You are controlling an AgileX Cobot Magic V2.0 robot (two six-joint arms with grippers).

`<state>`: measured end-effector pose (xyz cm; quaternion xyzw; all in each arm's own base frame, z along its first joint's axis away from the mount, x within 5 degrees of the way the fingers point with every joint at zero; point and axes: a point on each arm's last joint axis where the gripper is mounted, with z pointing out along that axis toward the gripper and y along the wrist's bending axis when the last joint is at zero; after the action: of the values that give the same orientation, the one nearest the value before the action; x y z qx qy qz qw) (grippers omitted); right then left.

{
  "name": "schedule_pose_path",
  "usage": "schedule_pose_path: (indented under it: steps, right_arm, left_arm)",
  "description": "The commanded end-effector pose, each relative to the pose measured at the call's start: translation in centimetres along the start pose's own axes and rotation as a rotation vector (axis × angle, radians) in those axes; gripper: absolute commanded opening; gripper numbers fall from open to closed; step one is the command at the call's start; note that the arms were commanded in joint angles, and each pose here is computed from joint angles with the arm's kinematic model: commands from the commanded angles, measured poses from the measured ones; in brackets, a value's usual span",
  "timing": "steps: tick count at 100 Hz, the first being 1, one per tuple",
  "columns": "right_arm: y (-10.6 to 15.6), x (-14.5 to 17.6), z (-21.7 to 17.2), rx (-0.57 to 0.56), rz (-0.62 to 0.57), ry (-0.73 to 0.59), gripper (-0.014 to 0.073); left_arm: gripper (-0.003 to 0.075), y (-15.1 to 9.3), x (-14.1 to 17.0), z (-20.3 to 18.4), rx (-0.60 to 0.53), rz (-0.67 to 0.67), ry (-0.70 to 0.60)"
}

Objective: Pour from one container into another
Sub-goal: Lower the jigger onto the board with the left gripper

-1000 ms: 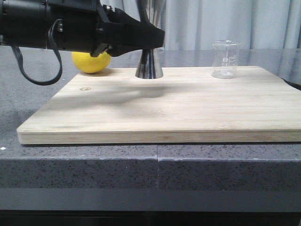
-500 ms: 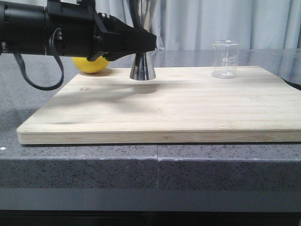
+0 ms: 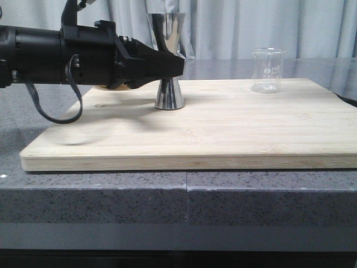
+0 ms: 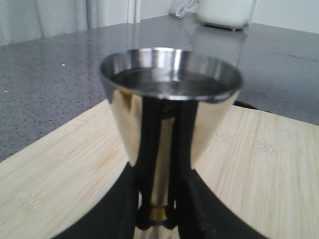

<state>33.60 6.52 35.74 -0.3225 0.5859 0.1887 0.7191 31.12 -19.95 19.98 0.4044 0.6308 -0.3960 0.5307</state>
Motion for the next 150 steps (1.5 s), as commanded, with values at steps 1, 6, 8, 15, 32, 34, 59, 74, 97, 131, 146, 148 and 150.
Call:
schedule_pose_path:
  steps: [1,6,8,15,32,34,59,74,97,131,146,148,150]
  right_arm:
    - [0.04,-3.07,-0.51,0.003,-0.024,-0.105,0.0568]
    - [0.04,-3.07,-0.51,0.003,-0.024,-0.105,0.0568]
    - [0.04,-3.07,-0.51,0.003,-0.024,-0.105,0.0568]
    - [0.03,-3.06,-0.51,0.004,-0.024,-0.104,0.0568]
    - [0.02,-3.06,-0.51,0.004,-0.024,-0.104,0.0568]
    - [0.02,-3.06,-0.51,0.004,-0.024,-0.104,0.0568]
    - [0.02,-3.06,-0.51,0.004,-0.024,-0.104,0.0568]
    - [0.02,-3.06,-0.51,0.004,-0.024,-0.104,0.0568]
    - [0.01,-3.05,-0.51,0.006,-0.023,-0.102,0.0568]
    - [-0.03,-3.0,-0.5,0.011,-0.023,-0.098,0.0568]
    - [-0.06,-2.98,-0.5,0.014,-0.023,-0.094,0.0568]
    - [-0.06,-2.98,-0.5,0.014,-0.023,-0.094,0.0568]
    - [-0.08,-2.96,-0.5,0.015,-0.023,-0.093,0.0568]
  left_arm:
    - [0.0038,-0.13,-2.98,-0.34,0.012,0.037,-0.14]
    - [0.0038,-0.13,-2.98,-0.34,0.012,0.039,-0.14]
    - [0.0038,-0.13,-2.98,-0.34,0.012,0.039,-0.14]
    - [0.0039,-0.13,-2.98,-0.34,0.012,0.039,-0.14]
    - [0.0064,-0.13,-2.98,-0.34,0.012,0.039,-0.14]
    - [0.0073,-0.13,-2.98,-0.34,0.012,0.039,-0.14]
    - [0.026,-0.13,-2.98,-0.34,0.012,0.039,-0.14]
    - [0.0349,-0.14,-3.0,-0.35,0.013,0.039,-0.141]
    - [0.0456,-0.16,-3.02,-0.35,0.016,0.039,-0.144]
    - [0.0463,-0.57,-3.1,-0.53,0.037,0.089,-0.088]
    - [0.0463,-0.72,-3.71,-0.79,0.025,0.107,-0.083]
    - [0.0463,-0.66,-3.75,-0.86,0.021,0.109,-0.08]
    - [0.0463,-0.65,-3.86,-0.97,0.02,0.116,-0.079]
